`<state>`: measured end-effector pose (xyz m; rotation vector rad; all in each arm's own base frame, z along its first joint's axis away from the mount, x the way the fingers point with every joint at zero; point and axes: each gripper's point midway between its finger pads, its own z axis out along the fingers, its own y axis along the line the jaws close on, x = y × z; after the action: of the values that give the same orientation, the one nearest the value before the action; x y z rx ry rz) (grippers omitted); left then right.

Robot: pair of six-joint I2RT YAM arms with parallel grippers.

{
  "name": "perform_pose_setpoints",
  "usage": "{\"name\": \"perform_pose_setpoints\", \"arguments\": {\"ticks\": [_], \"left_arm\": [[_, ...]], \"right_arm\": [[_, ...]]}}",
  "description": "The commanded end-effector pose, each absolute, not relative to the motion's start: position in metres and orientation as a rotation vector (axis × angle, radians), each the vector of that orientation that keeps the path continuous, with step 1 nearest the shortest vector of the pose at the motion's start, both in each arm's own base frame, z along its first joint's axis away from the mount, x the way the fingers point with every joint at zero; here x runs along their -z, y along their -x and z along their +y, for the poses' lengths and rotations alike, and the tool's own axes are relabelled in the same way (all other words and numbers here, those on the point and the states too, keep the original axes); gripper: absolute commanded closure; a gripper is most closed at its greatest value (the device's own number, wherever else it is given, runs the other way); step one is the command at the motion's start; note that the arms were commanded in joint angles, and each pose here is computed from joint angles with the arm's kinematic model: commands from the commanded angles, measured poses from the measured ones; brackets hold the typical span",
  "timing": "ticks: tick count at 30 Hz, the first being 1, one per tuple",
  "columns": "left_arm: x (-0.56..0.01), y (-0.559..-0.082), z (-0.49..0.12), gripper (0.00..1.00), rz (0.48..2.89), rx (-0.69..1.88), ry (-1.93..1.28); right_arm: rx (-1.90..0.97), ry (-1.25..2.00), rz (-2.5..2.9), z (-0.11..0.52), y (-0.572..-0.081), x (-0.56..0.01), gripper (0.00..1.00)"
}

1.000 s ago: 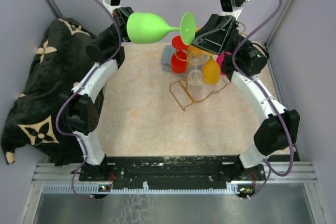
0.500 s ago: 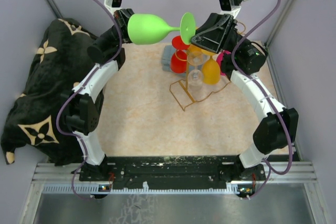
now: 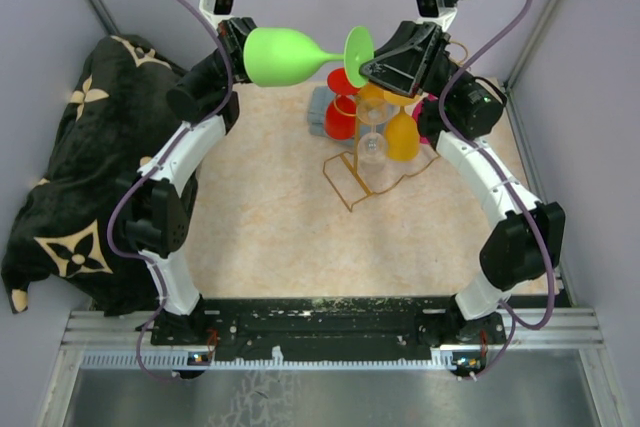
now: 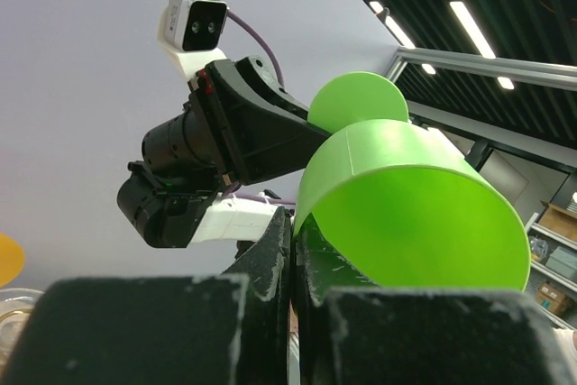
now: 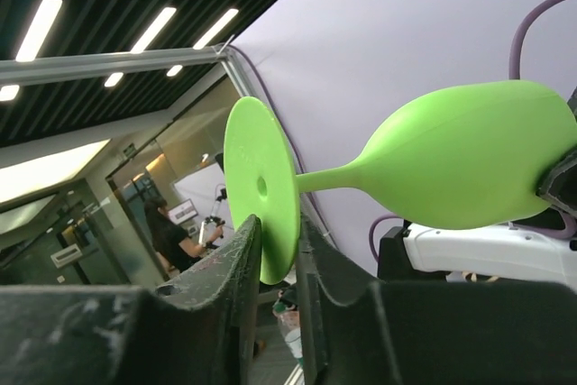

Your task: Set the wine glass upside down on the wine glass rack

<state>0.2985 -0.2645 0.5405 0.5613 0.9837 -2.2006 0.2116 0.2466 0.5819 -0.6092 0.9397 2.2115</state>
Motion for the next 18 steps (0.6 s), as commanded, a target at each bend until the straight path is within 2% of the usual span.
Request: {"name": "perform_pose_setpoints", "arguments": {"ticks": [1, 4, 6, 9, 11, 15, 18], "left_arm": [[-0.5446, -0.2693, -0.2556, 1.00, 0.870, 2.141, -0.701], [-0.5452, -0.2695, -0.2555, 1.00, 0.865, 2.143, -0.699], [-0.5455, -0.2697, -0.2554, 0.99, 0.863, 2.145, -0.697], [-0.5458, -0.2693, -0.2551, 0.87, 0.860, 2.146, -0.696], [-0.5453, -0.2693, -0.2552, 0.73, 0.862, 2.145, -0.698], [-0.5442, -0.2707, -0.2546, 0.55, 0.865, 2.143, -0.691], [-0.5409, -0.2747, -0.2530, 0.50, 0.875, 2.137, -0.676]], "right_arm": [[-2.194, 0.684, 0.795, 0.2363, -0.1845, -0.6063, 0.82], [-2.192, 0.683, 0.798, 0.2361, -0.1842, -0.6061, 0.97], [-2.190, 0.685, 0.795, 0.2356, -0.1827, -0.6069, 1.00], [-2.183, 0.689, 0.790, 0.2349, -0.1807, -0.6078, 1.00], [-2.180, 0.688, 0.787, 0.2347, -0.1802, -0.6084, 1.00], [-2.179, 0.690, 0.781, 0.2339, -0.1787, -0.6081, 1.00], [-2.176, 0.695, 0.779, 0.2334, -0.1769, -0.6085, 1.00]]}}
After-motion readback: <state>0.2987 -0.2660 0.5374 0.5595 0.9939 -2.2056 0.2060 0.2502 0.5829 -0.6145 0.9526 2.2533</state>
